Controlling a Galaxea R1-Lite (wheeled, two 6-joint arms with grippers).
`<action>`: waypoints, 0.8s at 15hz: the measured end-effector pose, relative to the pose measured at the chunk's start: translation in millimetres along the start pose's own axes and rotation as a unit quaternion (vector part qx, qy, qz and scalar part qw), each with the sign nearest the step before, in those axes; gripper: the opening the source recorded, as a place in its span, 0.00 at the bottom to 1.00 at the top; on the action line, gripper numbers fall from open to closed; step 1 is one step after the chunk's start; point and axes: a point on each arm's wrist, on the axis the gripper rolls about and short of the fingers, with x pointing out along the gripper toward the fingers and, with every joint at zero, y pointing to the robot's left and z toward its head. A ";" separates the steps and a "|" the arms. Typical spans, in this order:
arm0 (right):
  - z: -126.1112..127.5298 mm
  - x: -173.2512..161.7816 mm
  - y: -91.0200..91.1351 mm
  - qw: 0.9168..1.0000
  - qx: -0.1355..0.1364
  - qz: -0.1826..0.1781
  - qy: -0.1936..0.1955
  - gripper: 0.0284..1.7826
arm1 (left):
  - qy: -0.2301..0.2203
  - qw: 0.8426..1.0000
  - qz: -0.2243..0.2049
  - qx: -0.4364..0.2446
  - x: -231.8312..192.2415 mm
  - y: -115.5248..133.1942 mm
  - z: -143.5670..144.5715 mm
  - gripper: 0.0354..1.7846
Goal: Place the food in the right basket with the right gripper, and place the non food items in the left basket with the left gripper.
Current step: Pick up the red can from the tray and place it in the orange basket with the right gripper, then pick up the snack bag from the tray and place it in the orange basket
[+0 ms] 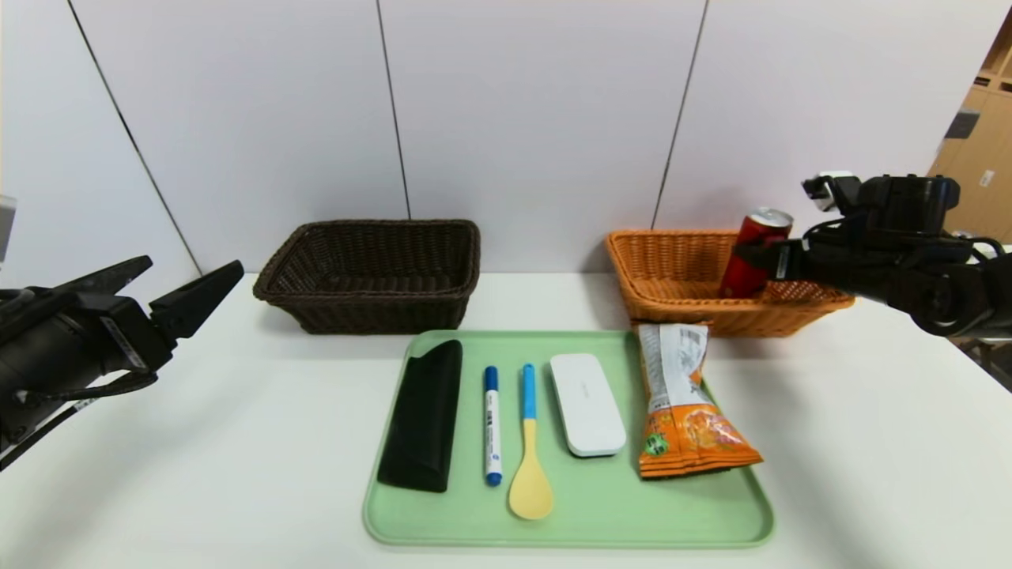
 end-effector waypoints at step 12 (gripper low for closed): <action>33.2 -155.7 38.2 0.988 0.006 0.080 0.132 0.94 | 0.001 1.000 -0.001 0.005 -7.6 -0.8 -2.8 0.94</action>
